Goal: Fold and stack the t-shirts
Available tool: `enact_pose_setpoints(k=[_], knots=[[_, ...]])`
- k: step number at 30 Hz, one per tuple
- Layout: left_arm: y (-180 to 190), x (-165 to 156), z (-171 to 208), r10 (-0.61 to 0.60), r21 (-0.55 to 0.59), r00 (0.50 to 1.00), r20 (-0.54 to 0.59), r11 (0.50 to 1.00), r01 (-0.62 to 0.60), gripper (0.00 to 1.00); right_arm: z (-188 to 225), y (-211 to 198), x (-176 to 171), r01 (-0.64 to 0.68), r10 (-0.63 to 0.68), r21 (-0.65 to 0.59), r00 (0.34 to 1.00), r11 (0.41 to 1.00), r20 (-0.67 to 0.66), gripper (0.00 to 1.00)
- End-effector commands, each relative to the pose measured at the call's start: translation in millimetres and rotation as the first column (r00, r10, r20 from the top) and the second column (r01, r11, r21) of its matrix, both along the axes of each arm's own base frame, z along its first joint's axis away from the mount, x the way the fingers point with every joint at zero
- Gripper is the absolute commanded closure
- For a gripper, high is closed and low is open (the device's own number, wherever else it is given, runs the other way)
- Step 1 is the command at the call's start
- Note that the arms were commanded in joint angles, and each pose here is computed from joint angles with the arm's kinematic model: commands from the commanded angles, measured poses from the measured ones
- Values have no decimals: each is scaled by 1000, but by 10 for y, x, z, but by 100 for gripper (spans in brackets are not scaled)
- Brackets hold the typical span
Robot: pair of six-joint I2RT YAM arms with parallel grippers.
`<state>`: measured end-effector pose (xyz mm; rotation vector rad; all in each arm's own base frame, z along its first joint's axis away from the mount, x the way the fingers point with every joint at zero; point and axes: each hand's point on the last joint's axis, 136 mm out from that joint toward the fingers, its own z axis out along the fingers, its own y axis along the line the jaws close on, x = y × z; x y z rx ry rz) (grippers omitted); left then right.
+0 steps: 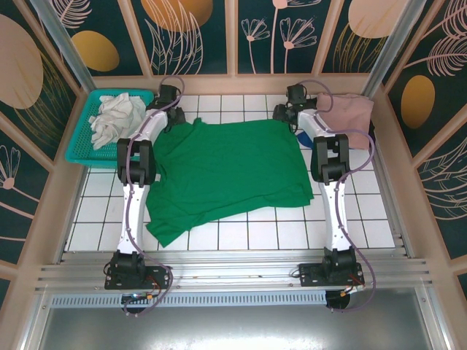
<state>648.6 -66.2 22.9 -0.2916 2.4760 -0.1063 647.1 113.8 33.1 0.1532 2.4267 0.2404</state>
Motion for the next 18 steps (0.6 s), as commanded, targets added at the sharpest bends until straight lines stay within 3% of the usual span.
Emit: enact_pose_setpoints(k=[1,4,5,7,13,18], knots=[[-136,-102,-222,-36,-58,998,-58,998,33,80,-131,-73,-43,15,-15,-3,999,1000,-49,43],[-196,-99,-83,-59,-84,997,-42,995,55,99,-156,-38,-48,-3,5,33,999,999,-54,51],[-201,-93,-12,-63,-84,998,-32,995,60,100,-149,-29,-43,-4,6,37,999,999,-51,55],[-196,-69,220,-65,-85,998,2,994,64,100,-108,-40,-31,-5,7,37,999,999,-46,70],[-99,-9,1170,-34,-112,987,154,992,52,100,301,-52,-49,-25,25,19,1000,1000,-2,99],[-70,-55,1756,-19,-122,967,253,991,51,100,769,-166,-178,-9,10,-6,997,1000,73,100]])
